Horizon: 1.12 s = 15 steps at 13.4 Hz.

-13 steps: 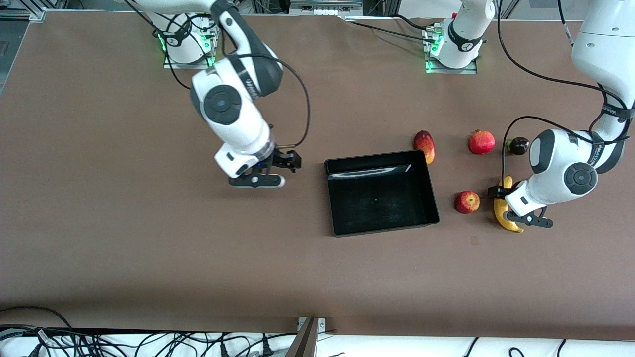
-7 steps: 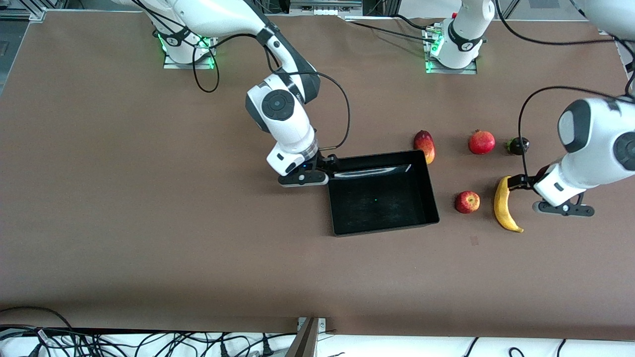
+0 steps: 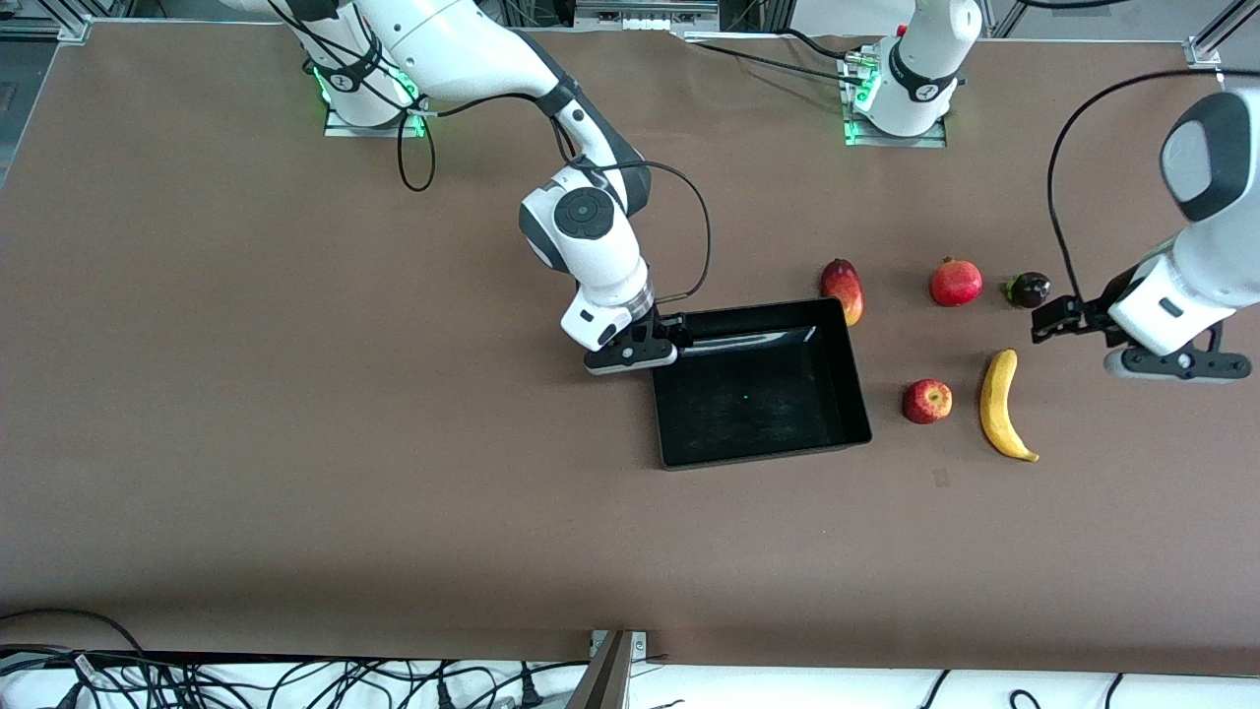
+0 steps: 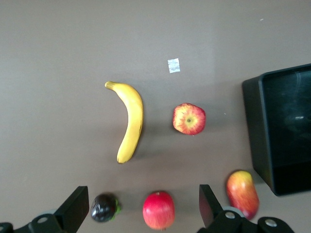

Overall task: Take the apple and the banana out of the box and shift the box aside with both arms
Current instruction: 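Grasp the tray rim with the right gripper while the left gripper withdraws, then drag the black tray across the table with the right gripper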

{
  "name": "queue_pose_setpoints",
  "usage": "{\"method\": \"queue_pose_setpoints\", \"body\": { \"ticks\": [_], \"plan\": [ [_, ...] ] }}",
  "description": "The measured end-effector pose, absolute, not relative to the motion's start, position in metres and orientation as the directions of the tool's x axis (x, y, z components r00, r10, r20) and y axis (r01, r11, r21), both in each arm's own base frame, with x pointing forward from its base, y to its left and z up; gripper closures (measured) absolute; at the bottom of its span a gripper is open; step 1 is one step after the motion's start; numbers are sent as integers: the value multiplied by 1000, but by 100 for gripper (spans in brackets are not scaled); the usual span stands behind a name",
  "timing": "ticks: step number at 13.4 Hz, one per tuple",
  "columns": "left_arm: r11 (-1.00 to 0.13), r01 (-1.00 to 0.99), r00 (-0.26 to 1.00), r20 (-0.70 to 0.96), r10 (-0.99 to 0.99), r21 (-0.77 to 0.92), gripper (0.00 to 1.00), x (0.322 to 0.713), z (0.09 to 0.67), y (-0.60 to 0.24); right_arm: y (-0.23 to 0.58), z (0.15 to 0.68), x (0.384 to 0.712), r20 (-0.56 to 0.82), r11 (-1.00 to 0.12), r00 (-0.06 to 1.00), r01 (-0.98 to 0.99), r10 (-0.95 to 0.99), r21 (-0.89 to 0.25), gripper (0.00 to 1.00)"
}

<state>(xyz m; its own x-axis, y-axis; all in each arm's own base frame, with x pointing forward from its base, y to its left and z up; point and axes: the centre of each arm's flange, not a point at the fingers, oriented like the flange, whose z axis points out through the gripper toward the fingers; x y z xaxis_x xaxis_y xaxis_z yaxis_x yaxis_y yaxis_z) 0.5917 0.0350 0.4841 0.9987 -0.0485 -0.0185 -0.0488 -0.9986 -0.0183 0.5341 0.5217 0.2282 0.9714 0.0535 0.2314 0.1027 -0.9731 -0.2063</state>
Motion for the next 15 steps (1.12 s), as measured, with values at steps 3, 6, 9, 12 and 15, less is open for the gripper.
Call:
{"method": "queue_pose_setpoints", "body": {
  "ticks": [3,6,9,12,15],
  "plan": [
    [-998,-63,998,-16,-63,-21,0,580,542,23,516,210,538,238,-976,970,97,48,-197,59],
    [-998,-65,997,30,-65,9,0,579,583,15,509,217,551,257,-976,966,84,30,-202,92],
    [-998,-62,997,56,-61,23,0,580,596,15,467,239,592,283,-980,958,17,-40,-197,96],
    [-998,-66,996,55,-64,25,0,580,595,12,412,277,625,229,-987,970,-50,-85,-151,96],
    [-997,-70,996,54,-68,25,0,581,595,10,372,324,629,142,-994,987,-67,-79,-88,96]
  ]
}}
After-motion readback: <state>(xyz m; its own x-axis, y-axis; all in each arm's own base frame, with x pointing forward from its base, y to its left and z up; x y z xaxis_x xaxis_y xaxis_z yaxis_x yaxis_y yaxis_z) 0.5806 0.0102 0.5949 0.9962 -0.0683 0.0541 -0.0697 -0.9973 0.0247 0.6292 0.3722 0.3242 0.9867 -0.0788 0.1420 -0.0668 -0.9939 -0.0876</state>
